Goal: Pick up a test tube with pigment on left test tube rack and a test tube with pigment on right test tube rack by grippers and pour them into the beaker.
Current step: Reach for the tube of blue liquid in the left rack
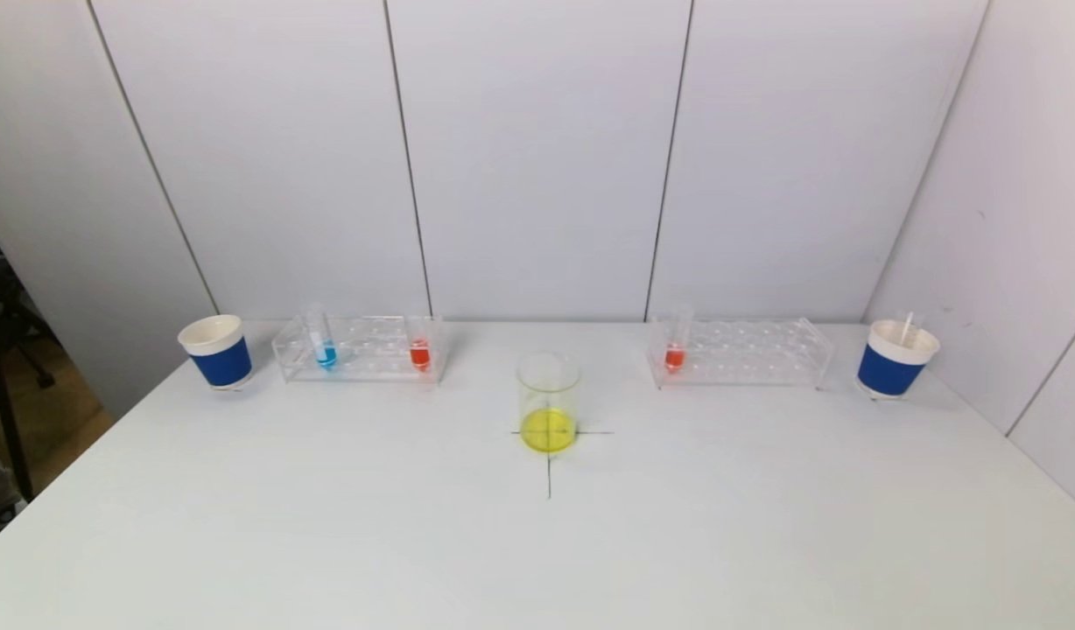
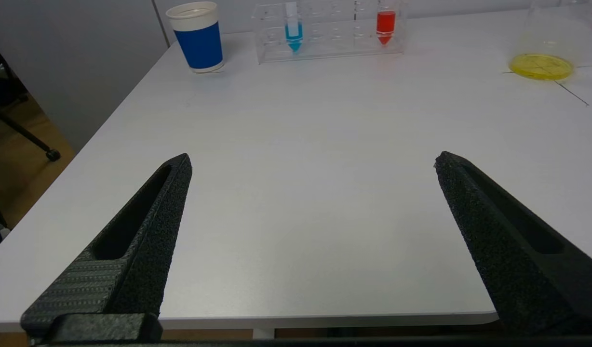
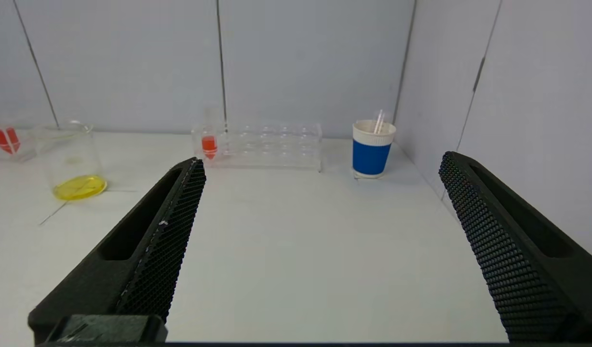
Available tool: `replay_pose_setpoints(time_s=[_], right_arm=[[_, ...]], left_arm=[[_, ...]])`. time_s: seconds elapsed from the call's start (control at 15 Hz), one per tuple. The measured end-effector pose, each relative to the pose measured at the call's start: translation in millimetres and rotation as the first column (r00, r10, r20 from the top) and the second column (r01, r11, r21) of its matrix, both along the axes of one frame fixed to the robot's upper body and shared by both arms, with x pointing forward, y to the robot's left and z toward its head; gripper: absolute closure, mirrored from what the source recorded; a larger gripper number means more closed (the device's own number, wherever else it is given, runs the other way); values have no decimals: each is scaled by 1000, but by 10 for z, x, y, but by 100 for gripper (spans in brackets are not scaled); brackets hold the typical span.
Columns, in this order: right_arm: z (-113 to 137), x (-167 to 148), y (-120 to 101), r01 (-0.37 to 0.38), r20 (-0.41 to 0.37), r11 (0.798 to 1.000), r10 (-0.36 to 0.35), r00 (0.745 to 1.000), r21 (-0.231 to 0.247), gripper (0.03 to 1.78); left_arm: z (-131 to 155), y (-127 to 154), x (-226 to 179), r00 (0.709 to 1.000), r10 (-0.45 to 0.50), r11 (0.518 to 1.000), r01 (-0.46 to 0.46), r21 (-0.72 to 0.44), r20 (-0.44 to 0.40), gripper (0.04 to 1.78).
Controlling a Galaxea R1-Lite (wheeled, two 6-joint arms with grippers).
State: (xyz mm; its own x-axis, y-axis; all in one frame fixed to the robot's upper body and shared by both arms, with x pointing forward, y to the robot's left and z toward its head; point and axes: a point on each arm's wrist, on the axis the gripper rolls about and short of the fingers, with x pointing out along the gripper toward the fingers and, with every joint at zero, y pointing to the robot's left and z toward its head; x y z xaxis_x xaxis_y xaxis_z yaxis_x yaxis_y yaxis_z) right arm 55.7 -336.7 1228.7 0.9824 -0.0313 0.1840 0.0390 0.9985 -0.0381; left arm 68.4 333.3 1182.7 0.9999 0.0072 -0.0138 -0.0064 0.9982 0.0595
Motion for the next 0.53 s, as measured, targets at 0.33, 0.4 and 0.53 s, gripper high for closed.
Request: replay_pose_setpoints(time_s=[0.33,0.4,0.53], right_arm=[[-173,90,-1,35,86,991,-24,996,-132,5],[-220,102,-2,37,47,991,-31,998,-130,5],[-333,124,-2,18,-60,992,-25,998,-123,5]], left_arm=[[0,0,0,1000,0,1000,0,0,0,6],[0,0,0,1000,0,1000,0,0,0,6],[0,0,0,1000,0,1000,0,0,0,6]])
